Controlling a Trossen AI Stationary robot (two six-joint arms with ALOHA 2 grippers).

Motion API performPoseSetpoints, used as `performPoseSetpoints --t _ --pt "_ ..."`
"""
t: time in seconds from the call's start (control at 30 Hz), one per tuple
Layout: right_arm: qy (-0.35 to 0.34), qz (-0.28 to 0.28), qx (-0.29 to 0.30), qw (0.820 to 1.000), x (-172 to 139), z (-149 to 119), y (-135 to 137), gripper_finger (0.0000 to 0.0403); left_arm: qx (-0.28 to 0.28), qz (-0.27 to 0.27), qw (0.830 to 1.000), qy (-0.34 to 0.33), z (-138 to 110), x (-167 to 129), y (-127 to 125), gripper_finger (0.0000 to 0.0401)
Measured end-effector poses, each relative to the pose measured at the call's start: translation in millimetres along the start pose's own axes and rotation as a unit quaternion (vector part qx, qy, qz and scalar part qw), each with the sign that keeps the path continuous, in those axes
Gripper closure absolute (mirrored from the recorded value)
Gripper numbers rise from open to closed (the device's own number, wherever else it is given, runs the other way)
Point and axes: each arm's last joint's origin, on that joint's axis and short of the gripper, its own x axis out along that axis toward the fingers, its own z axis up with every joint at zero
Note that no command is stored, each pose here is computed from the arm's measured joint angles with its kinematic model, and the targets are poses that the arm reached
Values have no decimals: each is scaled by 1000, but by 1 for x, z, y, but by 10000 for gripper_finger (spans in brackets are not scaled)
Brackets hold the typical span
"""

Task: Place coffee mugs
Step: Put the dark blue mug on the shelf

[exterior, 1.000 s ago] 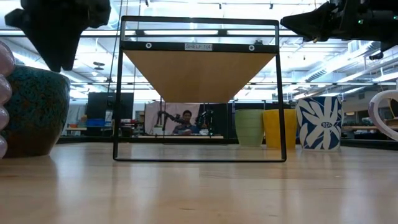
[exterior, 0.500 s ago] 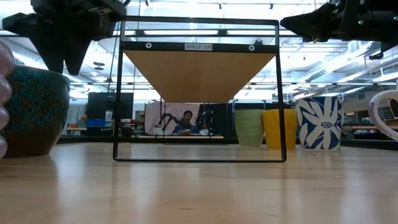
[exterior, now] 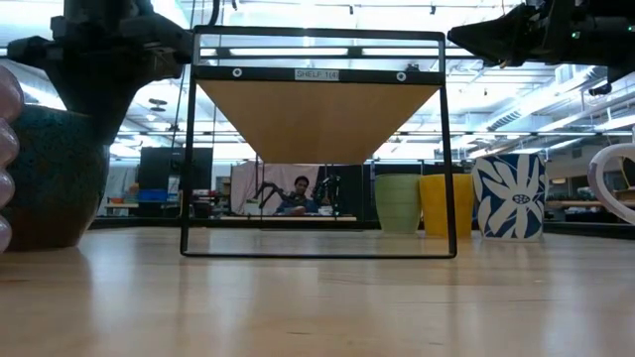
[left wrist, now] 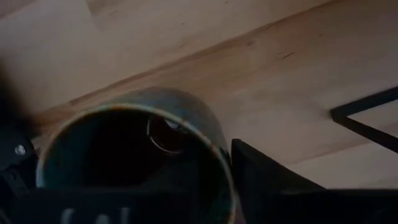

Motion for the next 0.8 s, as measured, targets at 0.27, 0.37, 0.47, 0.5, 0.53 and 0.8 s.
performPoseSetpoints --t 0.27,0.37,0.47,0.5,0.53,0.8 --pt "-1 0 0 1000 0 0 0 316 134 16 991 -3 2 0 3 370" --pt "-3 -1 0 1000 0 0 0 316 210 24 977 12 10 -10 4 370" --pt "-3 -1 0 1000 0 1 0 316 278 52 959 7 26 -28 8 370" --pt "-3 -1 0 1000 0 1 0 316 298 58 953 5 33 -34 10 370" --pt "-3 -1 0 1000 0 1 0 316 317 62 946 0 40 -40 11 370" --pt "24 9 3 1000 4 -6 2 316 484 128 861 -85 96 -87 22 370"
